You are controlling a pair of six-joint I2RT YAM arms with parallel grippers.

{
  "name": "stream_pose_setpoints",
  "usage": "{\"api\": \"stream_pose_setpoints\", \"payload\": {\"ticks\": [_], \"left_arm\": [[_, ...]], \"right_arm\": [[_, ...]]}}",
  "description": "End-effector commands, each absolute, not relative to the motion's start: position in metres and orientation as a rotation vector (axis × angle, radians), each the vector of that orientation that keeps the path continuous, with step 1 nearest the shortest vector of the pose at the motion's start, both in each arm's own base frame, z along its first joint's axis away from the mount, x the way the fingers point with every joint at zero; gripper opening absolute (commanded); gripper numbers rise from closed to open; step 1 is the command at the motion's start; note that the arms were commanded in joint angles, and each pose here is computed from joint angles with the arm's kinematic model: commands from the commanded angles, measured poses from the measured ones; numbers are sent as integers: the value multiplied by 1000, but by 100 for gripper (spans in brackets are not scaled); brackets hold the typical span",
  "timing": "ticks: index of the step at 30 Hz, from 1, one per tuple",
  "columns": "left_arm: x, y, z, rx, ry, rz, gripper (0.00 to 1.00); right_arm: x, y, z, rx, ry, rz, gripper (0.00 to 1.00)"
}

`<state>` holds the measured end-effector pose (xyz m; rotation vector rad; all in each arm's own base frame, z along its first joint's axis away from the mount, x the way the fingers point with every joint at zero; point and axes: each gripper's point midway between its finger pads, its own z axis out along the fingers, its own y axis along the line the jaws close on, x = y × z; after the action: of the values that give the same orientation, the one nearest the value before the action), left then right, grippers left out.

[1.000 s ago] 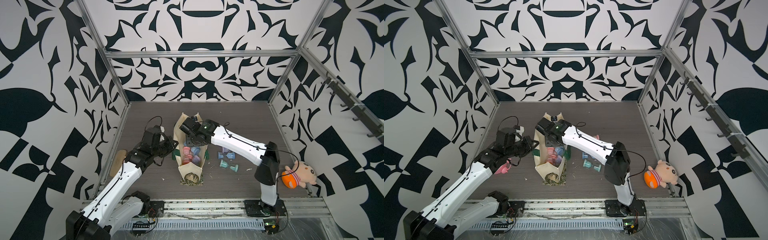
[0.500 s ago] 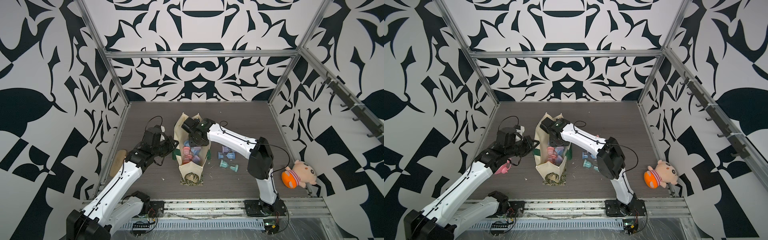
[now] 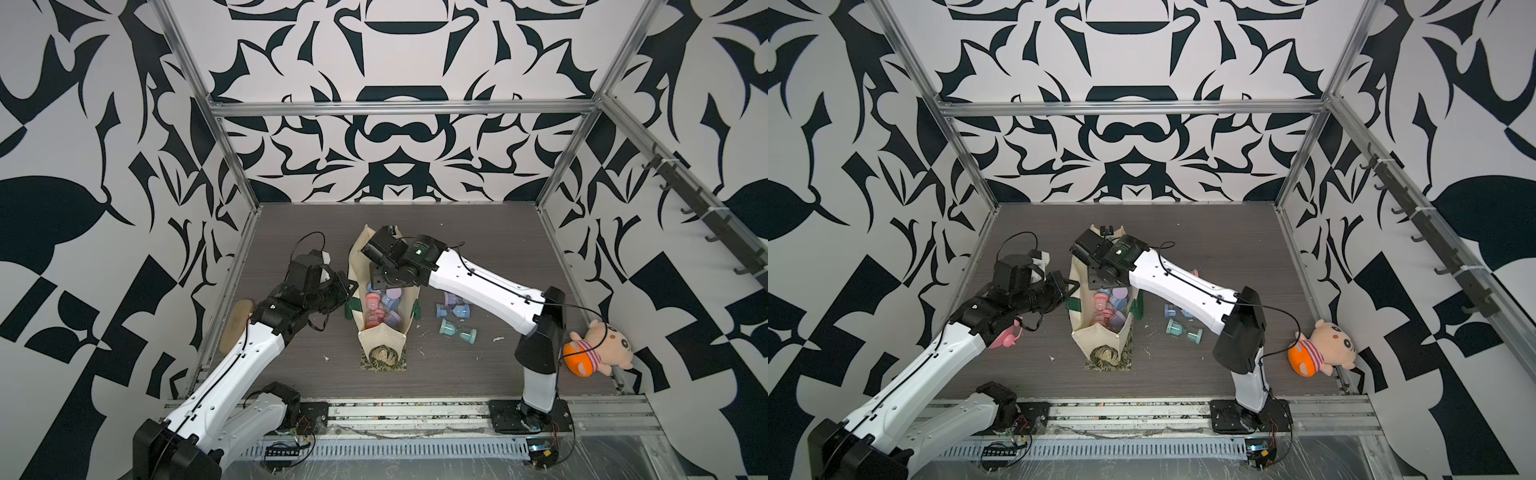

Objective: Put the hourglass into the canvas bag
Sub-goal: Place the hourglass in the canvas bag, then pick up the hourglass from the center of the board.

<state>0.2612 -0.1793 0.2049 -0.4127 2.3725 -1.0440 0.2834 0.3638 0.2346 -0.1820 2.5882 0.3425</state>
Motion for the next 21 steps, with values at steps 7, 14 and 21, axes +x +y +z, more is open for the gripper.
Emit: {"api": "stream_pose_setpoints", "payload": {"ticks": [7,14,21], "left_arm": [[260,-180,204,-403,2371,-1049,0],[260,-180,206,-402,2370,-1051,0],[261,-180,208,-402,2363,-1053,0]], "right_arm": [[273,321,317,-118,2357,442,61],[266,270,332,-24,2297,393,61],[264,228,304,89,2345,367,61]]}}
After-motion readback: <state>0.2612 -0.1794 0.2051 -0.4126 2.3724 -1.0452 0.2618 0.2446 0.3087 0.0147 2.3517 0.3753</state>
